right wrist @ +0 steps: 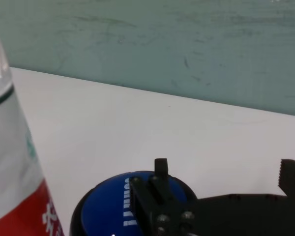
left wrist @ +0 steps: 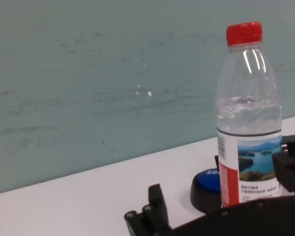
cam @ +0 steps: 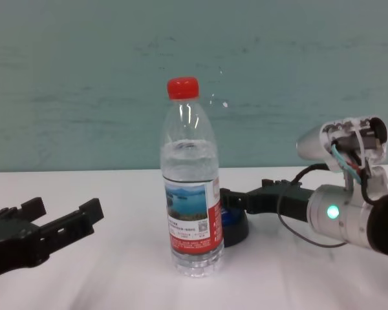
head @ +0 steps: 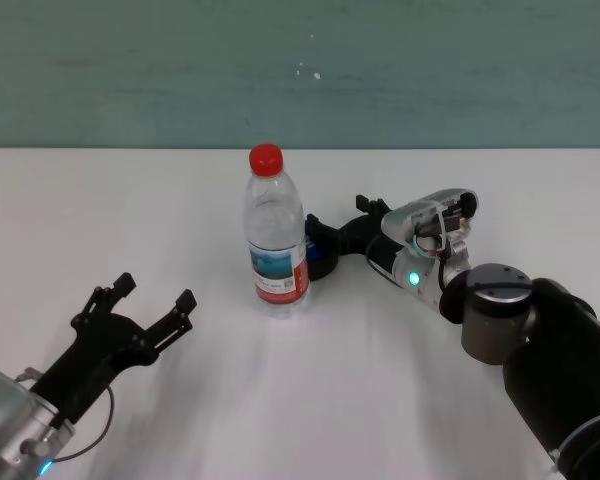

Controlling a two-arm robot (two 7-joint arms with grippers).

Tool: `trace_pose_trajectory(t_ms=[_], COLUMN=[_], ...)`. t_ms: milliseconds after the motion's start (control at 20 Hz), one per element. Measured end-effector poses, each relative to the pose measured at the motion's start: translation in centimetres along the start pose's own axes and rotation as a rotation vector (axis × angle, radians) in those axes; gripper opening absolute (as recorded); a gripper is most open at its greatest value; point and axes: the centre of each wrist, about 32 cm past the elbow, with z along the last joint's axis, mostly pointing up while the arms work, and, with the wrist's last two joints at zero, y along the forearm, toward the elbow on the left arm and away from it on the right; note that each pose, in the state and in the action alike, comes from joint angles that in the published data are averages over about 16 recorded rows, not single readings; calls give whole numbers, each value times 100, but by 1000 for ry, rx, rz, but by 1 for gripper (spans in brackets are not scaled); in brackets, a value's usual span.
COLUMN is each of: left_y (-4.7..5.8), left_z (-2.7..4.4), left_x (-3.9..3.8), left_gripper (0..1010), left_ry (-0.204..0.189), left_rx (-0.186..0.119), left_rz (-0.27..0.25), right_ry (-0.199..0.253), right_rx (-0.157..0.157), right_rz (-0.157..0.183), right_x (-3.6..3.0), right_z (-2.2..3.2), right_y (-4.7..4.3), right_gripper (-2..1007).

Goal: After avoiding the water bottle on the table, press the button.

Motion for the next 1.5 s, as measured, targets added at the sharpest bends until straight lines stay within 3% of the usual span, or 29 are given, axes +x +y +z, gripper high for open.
trace_pose_trajectory(t_ms=[900,1500], left_y=[0,0], left_z=[0,0], left_x=[0,0], left_gripper=[1010,1010], left_ry=[0,0], left_rx=[0,0], left_rz=[0,0], right_ry=[-26,-52], right_rx=[51,91], right_rz=[-13,-46], right_x=[-42,-114], right_z=[151,214], right_y=[-138,-351], right_gripper=[1004,1004])
